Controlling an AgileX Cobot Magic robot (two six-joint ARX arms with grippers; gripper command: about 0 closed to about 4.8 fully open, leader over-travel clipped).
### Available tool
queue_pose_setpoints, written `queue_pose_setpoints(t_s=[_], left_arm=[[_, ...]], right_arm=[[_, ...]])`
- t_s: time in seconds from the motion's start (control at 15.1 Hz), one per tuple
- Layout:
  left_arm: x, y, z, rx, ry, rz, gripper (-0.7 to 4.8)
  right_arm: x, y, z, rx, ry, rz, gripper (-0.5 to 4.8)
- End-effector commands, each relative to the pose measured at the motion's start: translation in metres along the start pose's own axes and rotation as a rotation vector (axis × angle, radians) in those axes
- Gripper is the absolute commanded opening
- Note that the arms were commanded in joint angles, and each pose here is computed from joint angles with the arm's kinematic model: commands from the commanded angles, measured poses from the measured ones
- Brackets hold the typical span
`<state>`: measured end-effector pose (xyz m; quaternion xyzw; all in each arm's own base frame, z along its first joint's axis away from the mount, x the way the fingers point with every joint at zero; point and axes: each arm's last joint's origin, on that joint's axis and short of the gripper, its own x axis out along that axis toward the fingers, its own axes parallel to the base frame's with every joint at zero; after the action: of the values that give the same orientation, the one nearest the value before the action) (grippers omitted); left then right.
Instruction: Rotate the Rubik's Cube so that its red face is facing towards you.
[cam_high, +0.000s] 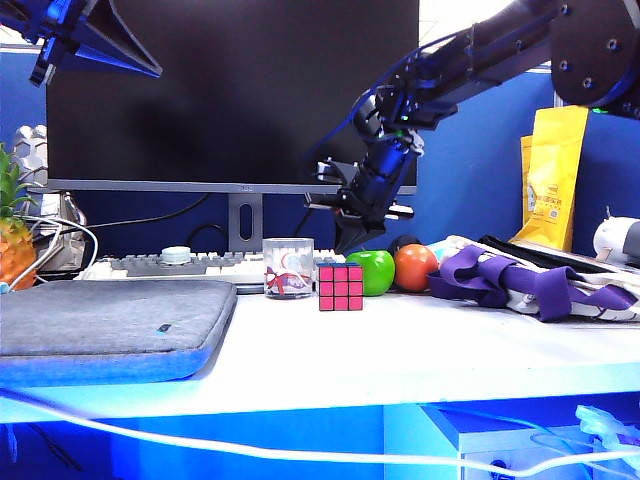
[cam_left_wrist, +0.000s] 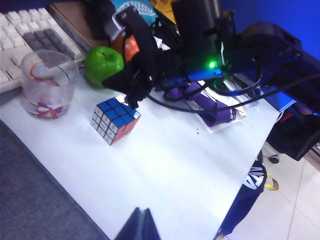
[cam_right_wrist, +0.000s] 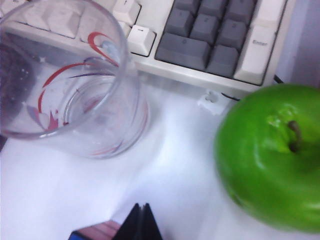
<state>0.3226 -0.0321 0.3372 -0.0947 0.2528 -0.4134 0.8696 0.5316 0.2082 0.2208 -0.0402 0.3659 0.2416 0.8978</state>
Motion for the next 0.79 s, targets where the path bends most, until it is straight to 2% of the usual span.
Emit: queue_pose_setpoints(t_s=[0.07, 0.6, 0.79], left_arm=[[-0.001, -0.001, 0.002, 0.02, -0.008, 0.007, -0.03], [-0.001, -0.001, 0.002, 0.016, -0.005, 0.014, -0.03], [-0.001, -0.001, 0.001, 0.01, 0.001, 0.012, -0.03]], right_arm=[[0.003, 0.001, -0.001, 0.003, -0.005, 0.018, -0.08], [0.004, 0.002, -0.011, 0.04, 0.099, 0.052, -0.08], [0.004, 0.011, -0.014, 0.037, 0.129, 0.076, -0.08]])
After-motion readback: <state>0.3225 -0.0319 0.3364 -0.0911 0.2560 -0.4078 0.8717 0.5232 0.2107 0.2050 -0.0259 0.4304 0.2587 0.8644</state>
